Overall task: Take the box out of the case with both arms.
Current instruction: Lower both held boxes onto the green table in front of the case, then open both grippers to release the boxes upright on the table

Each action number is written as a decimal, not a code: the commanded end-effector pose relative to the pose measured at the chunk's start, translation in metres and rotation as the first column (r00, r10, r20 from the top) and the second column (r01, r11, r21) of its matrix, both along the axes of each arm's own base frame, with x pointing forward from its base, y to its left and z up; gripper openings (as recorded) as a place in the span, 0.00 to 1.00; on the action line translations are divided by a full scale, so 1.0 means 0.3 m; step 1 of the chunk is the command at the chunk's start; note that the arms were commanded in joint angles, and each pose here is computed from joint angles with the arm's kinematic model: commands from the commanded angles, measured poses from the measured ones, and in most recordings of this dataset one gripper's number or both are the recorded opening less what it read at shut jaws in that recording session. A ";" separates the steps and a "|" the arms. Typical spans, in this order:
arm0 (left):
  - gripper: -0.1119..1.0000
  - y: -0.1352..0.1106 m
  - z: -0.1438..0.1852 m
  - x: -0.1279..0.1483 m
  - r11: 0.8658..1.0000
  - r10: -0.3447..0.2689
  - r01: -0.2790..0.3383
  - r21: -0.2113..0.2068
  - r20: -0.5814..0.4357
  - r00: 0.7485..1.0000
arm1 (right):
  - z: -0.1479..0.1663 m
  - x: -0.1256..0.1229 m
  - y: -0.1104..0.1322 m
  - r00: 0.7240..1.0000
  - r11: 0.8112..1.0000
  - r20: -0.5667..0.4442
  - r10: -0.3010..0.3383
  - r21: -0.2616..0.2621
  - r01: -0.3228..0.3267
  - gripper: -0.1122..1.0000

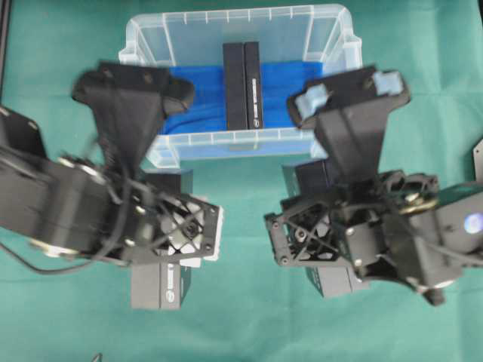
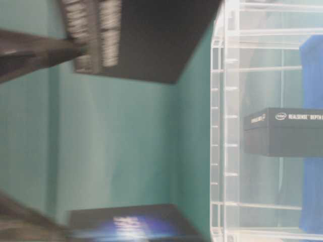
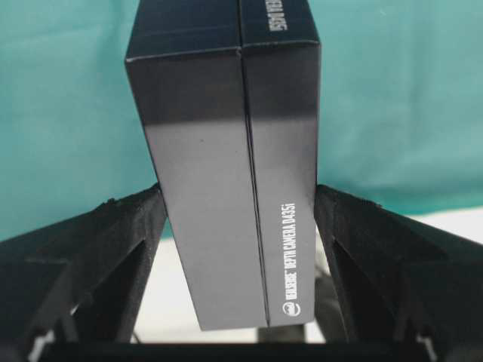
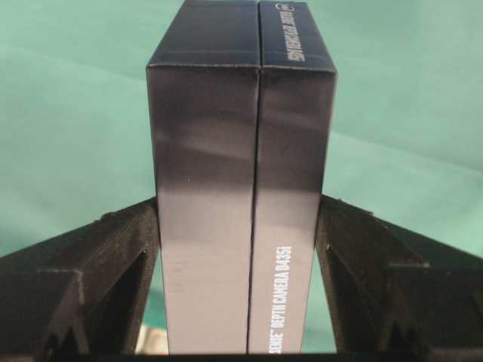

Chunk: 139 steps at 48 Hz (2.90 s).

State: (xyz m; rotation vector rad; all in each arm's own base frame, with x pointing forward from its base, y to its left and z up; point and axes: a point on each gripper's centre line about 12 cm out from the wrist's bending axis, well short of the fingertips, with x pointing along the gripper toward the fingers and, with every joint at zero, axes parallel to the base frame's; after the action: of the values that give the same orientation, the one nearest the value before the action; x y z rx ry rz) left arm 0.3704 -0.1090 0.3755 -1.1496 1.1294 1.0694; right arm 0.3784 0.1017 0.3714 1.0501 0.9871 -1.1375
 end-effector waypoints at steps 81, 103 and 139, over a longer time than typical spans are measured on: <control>0.68 0.005 -0.518 -0.003 0.990 0.055 -0.028 -0.140 0.197 0.979 | -0.500 0.023 0.001 0.993 0.984 0.097 -0.064 0.171 0.047 0.69; 0.93 0.000 -0.512 0.014 0.988 0.057 -0.021 -0.154 0.238 0.970 | -0.497 0.025 0.001 0.993 0.984 0.100 -0.065 0.169 0.047 0.91; 0.92 0.013 -0.435 0.030 0.988 0.066 -0.027 -0.152 0.259 0.964 | -0.402 0.042 0.000 0.993 0.987 0.106 -0.059 0.154 0.043 0.91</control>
State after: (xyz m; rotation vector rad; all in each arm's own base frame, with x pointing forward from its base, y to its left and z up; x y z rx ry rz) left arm 0.3772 -0.1085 0.2171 -1.3667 1.0316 0.8973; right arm 0.3894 0.1015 0.2287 1.2387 0.9999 -1.0756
